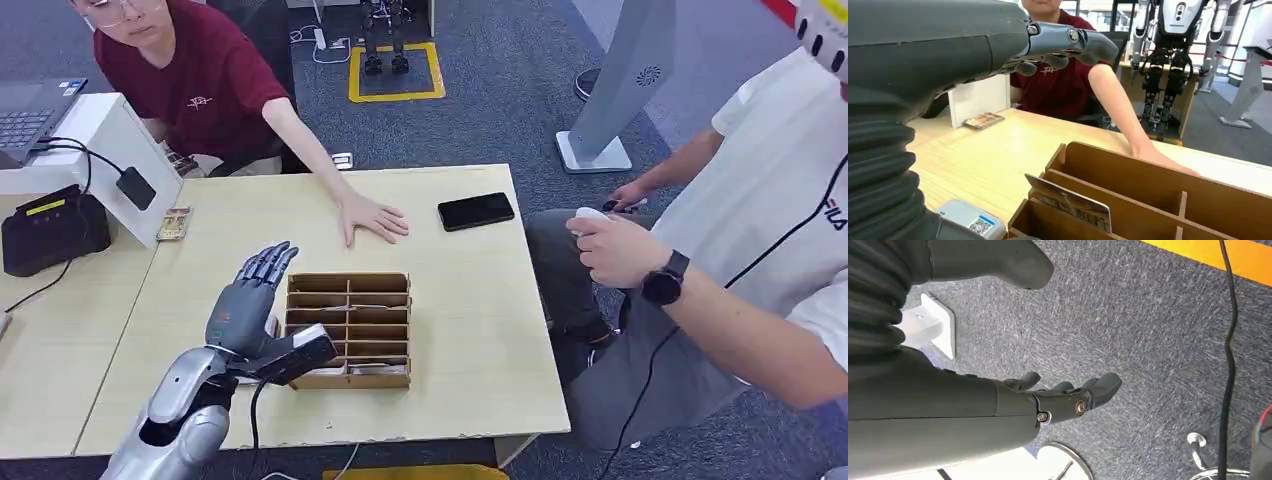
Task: Pass the card to the sensor for recognition and then transmit it.
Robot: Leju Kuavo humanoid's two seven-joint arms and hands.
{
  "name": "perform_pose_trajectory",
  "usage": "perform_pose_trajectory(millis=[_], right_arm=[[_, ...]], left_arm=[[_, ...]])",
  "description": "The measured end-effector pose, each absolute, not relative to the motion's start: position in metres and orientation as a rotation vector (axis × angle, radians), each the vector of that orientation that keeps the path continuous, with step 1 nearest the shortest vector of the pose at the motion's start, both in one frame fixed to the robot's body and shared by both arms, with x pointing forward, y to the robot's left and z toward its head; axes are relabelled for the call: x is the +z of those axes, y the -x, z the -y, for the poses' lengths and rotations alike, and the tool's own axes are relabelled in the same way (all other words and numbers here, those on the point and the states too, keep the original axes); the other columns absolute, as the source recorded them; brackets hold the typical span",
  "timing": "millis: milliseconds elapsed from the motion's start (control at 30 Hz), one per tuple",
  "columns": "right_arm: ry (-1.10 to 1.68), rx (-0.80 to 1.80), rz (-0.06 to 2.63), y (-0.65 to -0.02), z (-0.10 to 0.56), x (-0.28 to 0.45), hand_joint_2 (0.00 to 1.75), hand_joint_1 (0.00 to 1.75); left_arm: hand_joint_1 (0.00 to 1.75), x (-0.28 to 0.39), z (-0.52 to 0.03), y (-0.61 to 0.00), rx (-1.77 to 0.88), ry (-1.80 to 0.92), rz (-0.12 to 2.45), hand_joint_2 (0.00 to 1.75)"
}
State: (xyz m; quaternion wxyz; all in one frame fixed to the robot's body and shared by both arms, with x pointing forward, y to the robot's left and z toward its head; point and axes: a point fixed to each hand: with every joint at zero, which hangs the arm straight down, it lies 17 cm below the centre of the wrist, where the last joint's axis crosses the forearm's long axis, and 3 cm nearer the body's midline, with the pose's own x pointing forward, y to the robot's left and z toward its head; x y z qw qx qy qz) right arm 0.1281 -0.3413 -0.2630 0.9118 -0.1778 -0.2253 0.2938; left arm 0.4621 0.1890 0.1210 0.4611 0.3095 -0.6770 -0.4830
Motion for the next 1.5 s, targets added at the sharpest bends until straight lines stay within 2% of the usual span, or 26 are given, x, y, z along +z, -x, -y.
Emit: perform_pose_trajectory(millis=[433, 467, 1500], right_arm=[[0.367, 0.605, 0.467, -0.130, 0.341, -0.263, 1.75, 0.00], [0.367, 0.605, 0.468, -0.130, 0.341, -0.263, 1.75, 0.00], [0.367, 0.605, 0.471, -0.131, 0.341, -0.262, 1.75, 0.00]], left_arm=[[0.00, 0.115, -0.186, -0.460, -1.207, -0.744, 1.662, 1.75], [1.75, 0.114, -0.186, -0.460, -1.210, -0.742, 1.661, 1.75], [1.75, 0.106, -0.183, -0.458, -1.224, -0.716, 1.649, 1.75]])
